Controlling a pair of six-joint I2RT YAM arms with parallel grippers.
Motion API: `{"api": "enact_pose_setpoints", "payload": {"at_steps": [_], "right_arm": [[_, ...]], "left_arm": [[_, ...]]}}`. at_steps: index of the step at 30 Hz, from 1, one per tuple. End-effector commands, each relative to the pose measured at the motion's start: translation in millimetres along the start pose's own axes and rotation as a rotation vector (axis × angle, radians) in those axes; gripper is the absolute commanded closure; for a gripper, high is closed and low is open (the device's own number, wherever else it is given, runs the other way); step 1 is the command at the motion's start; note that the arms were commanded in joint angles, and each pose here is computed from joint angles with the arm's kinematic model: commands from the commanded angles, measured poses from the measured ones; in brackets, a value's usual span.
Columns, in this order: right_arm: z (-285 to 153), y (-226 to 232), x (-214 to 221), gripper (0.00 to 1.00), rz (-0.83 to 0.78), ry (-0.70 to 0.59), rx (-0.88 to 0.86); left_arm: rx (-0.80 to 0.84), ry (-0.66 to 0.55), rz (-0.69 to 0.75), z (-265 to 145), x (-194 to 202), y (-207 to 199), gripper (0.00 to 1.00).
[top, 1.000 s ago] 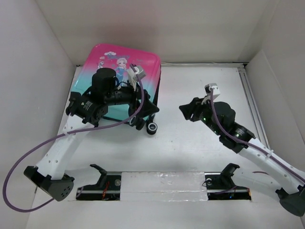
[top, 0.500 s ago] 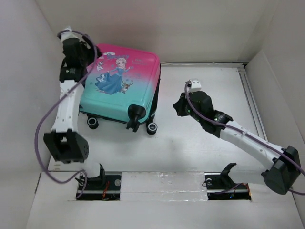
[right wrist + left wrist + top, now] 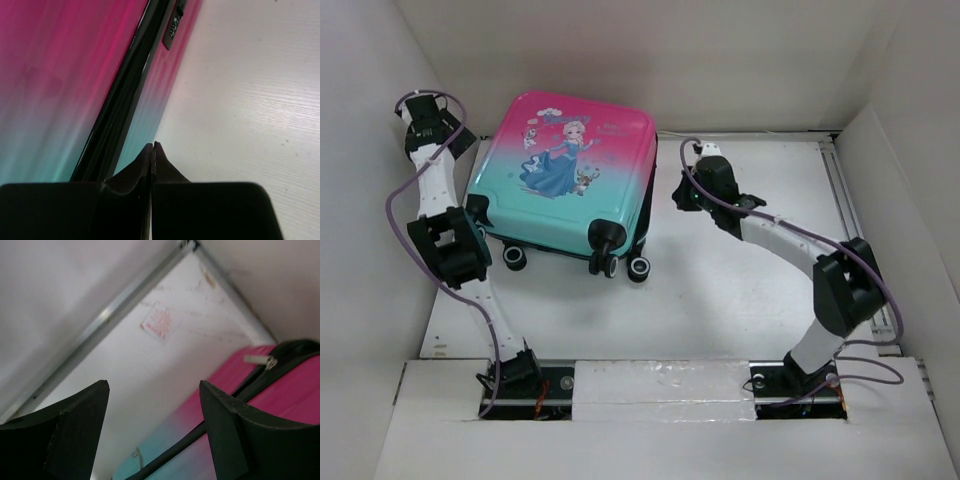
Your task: Pack the luggage
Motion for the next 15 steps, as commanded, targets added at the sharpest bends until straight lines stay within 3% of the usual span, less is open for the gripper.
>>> {"api": "enact_pose_setpoints", "payload": {"at_steps": [1,3,5,6,10,15], "right_arm": [[12.3,13.3,-40.8,1.00,0.016,-0.122,-0.077],[30.9,2.4,-38.6,1.00,0.024,-0.104,-0.049],[43.1,-2.2,-39.3,1.00,0.052,-0.103,-0.038],[43.5,-1.1,-43.0,1.00,0.053,-0.124,-0.045],[47.7,-27.0,-35.2,1.00,0.101,-0.128,-0.011],[52.2,-60.4,-33.2,1.00,0.130,-0.111,0.027]], "left_arm": [[0.029,0.116,0.033,-3.0,15.3,-0.7,0.32],[0.041,0.226,0.058,10.8,57.9,-0.1,0.32],[0.100,0.237,0.083,1.5,79.9,-17.6,0.32],[0.115,0.310,0.078,2.7,107.0,-14.1,0.32],[0.225,0.399,0.091,-20.8,159.0,-40.0,0.32],[0.362,0.393,0.090,-71.6,199.1,-63.4,0.32]]}}
Point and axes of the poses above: each gripper's point midway between its finger pads, its own z axis out along the fingers, its own y axis along the line the jaws close on, x = y × z, the point moved 8 cm from there along -z, back along the fingers, and after that the axes turned 7 degrees about -z, right-handed, at the moved point
